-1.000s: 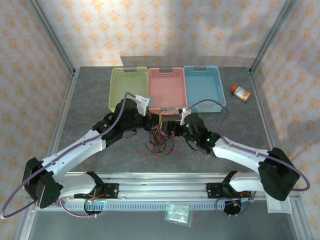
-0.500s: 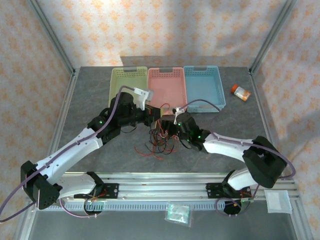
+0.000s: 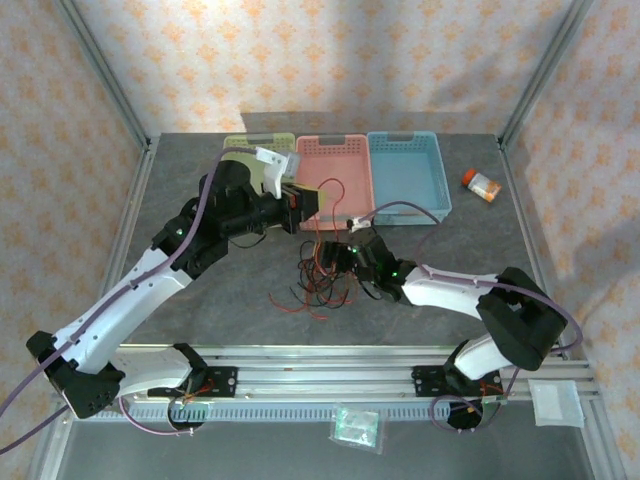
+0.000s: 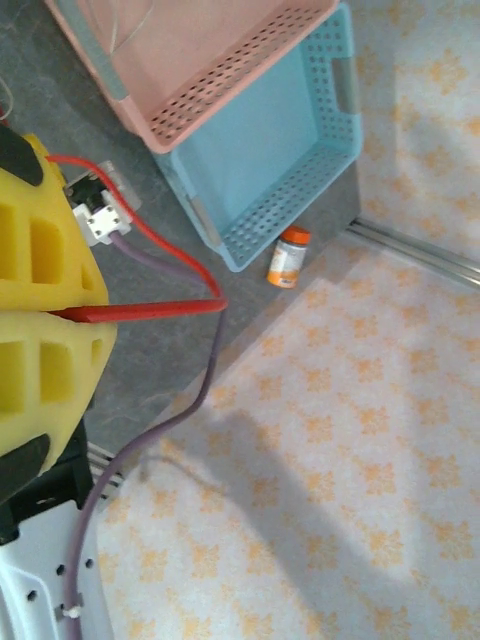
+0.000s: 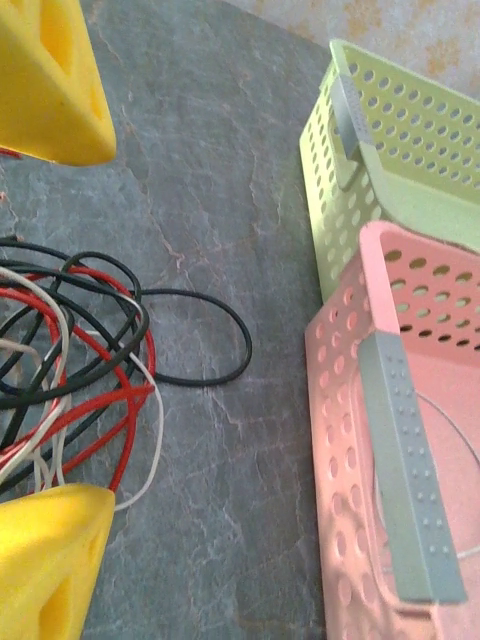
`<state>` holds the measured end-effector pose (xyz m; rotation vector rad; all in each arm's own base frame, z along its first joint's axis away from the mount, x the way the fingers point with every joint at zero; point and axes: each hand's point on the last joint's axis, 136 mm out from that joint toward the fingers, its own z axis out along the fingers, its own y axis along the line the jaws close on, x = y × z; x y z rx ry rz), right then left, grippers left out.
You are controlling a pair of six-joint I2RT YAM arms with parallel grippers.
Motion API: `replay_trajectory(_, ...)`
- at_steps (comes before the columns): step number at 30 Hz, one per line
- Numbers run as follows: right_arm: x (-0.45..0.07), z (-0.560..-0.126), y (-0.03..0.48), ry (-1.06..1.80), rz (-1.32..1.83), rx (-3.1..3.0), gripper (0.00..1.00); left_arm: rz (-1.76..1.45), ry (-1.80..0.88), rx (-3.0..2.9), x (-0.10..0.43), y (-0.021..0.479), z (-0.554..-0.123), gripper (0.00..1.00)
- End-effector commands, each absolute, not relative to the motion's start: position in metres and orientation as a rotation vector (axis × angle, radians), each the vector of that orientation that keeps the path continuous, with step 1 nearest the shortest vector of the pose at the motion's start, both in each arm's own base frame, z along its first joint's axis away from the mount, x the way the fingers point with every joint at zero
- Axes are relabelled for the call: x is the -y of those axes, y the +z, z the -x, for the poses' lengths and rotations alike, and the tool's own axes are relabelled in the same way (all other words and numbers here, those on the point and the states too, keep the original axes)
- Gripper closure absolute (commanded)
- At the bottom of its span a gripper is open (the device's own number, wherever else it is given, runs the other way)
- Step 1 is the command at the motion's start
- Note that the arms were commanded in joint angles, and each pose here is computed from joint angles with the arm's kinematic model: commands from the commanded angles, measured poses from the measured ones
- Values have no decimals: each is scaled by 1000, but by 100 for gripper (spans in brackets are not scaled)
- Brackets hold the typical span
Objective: Untangle the cables
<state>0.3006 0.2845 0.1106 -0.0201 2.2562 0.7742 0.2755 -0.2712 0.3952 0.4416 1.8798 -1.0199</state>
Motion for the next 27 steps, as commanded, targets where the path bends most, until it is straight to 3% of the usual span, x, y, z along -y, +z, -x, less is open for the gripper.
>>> replay_trajectory(1, -268, -300, 85, 665, -54, -2313, 18, -443, -948, -1865, 263, 413, -279, 100)
replay_trajectory(20, -252, -292, 57, 579, -121, -2383, 20, -385, -780, -1742, 231, 503, -284, 100)
replay_trajectory(27, -249, -291, 81, 603, -106, -2317, 20, -333, -653, -1745, 213, 511, -294, 100)
